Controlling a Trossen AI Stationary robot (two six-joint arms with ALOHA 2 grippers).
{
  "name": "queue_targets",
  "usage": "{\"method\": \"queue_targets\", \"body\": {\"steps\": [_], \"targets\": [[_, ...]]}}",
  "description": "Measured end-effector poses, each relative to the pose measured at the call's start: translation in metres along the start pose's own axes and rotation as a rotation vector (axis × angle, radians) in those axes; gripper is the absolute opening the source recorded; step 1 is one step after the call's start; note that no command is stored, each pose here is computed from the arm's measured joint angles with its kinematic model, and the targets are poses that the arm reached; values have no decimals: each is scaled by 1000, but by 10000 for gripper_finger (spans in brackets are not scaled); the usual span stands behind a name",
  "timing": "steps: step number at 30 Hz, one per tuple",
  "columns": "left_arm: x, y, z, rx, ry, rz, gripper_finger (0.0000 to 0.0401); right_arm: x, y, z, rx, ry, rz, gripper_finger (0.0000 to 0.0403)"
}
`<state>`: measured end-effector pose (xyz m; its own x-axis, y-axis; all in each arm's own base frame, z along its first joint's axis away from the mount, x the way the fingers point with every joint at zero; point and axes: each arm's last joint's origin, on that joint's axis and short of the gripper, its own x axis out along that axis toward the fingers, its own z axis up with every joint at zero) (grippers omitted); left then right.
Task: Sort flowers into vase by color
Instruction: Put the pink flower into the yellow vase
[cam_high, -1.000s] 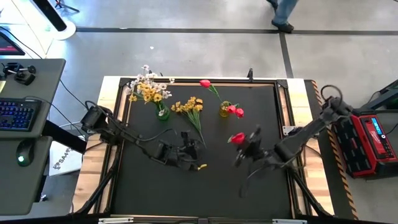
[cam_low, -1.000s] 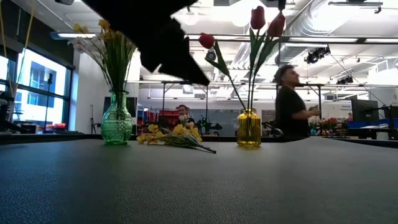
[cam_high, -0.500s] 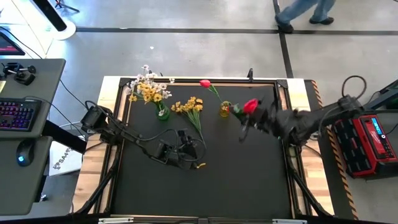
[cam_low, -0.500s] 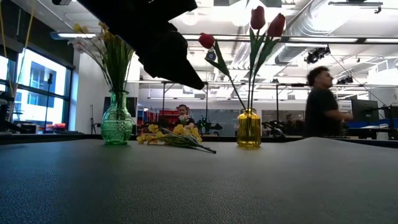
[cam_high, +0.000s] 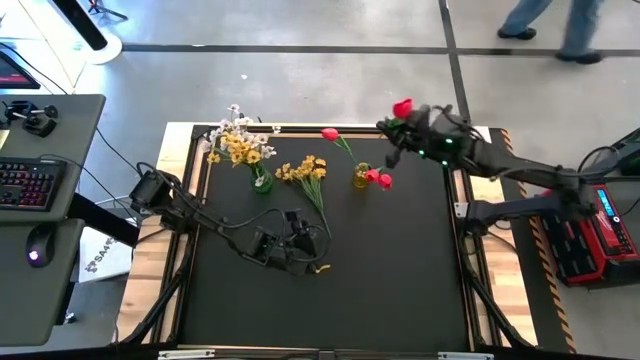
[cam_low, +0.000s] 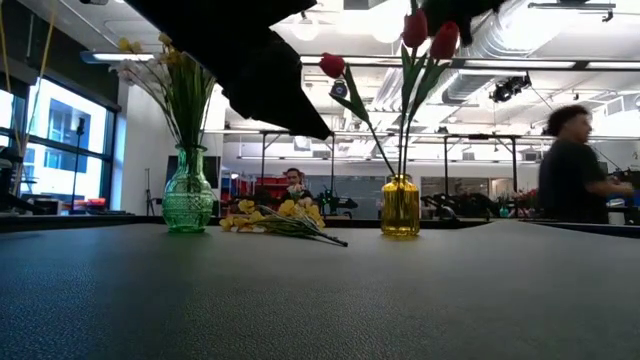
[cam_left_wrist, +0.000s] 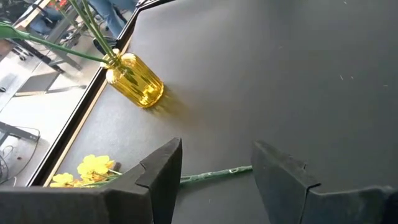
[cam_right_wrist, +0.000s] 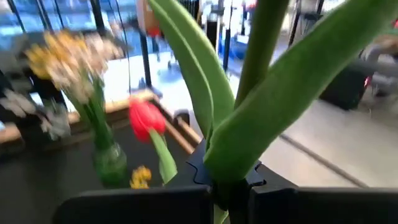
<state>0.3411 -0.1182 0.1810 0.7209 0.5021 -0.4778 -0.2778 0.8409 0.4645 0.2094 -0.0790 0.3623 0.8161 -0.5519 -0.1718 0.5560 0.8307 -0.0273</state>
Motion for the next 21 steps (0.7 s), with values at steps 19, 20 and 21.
{"method": "queue_targets", "body": {"steps": [19,20,21], "targets": [[0,0,0,0,0,-1,179,47,-3,-33,-46,138,-19,0],[0,0,0,0,0,-1,179,47,-3,-32,-44,127,-19,0],[0,0,0,0,0,-1,179,45,-3,-30,-42,116,-19,0]]}}
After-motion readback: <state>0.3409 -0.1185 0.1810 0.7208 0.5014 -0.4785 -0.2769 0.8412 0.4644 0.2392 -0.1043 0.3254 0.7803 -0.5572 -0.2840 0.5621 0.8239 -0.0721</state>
